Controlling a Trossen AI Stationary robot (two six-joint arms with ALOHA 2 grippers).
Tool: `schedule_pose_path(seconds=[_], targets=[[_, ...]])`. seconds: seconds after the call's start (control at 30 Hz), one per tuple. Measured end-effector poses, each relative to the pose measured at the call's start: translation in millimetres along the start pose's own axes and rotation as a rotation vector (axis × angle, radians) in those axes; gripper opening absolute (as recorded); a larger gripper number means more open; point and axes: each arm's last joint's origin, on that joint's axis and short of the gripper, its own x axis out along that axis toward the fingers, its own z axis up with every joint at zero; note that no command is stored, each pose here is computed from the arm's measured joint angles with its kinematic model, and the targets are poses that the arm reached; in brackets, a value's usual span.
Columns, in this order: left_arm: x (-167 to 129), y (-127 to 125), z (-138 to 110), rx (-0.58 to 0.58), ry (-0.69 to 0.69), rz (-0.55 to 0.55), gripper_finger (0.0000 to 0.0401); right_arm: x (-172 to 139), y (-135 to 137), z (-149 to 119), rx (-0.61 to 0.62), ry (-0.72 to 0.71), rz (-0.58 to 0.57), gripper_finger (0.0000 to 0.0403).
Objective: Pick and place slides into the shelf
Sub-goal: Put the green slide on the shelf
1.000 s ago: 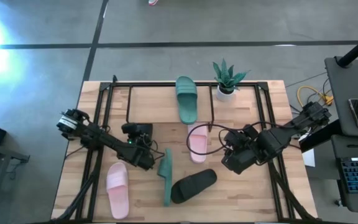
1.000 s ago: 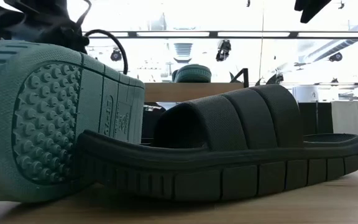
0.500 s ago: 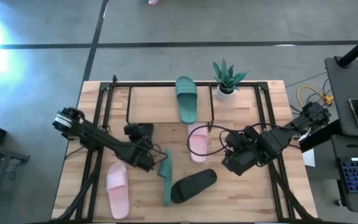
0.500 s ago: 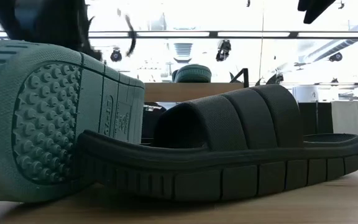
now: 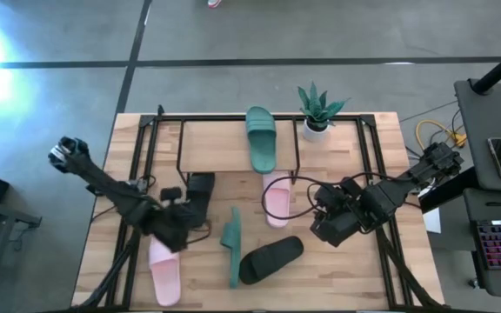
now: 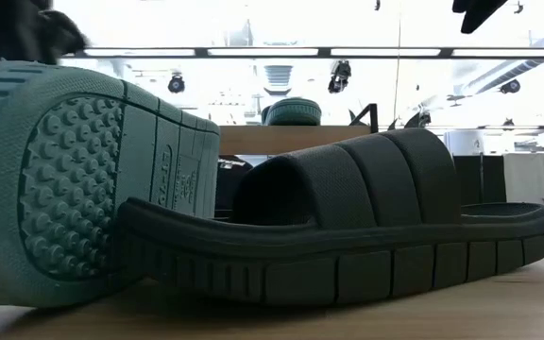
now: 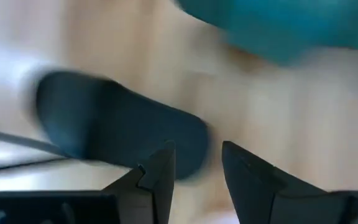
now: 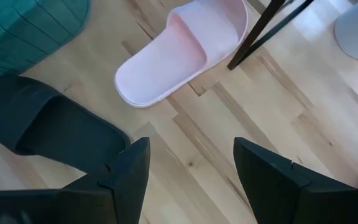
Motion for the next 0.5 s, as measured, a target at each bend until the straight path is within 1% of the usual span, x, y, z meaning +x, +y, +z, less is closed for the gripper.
schedule_pose_path(seconds=[0.1, 0.2, 0.27, 0.4, 0.5], targets=[[-11.1, -6.9, -10.4, -0.099, 0.026, -0.136, 0.0118, 0.0, 1.9, 0.9, 0.014, -0.012, 0.016, 0.0224], [-14.6, -13.2, -19.6, -0.142, 0.072, -0.184, 0.0115, 0.2, 7.7, 3.3, 0.045, -0.034, 0.068, 0.0224], [-16.1, -17.8, -23.8, -0.150, 0.085, -0.198, 0.0110, 1.8, 14.5, 6.5, 0.062, -0.058, 0.118, 0.0224], [-19.2, -30.3, -37.3, -0.078, 0.089, -0.218, 0.0093, 9.3, 35.3, 10.8, 0.064, -0.083, 0.223, 0.0224], [-23.0, -38.5, -52.2, -0.001, 0.084, -0.230, 0.0079, 19.3, 60.6, 9.4, -0.011, -0.106, 0.301, 0.0223]])
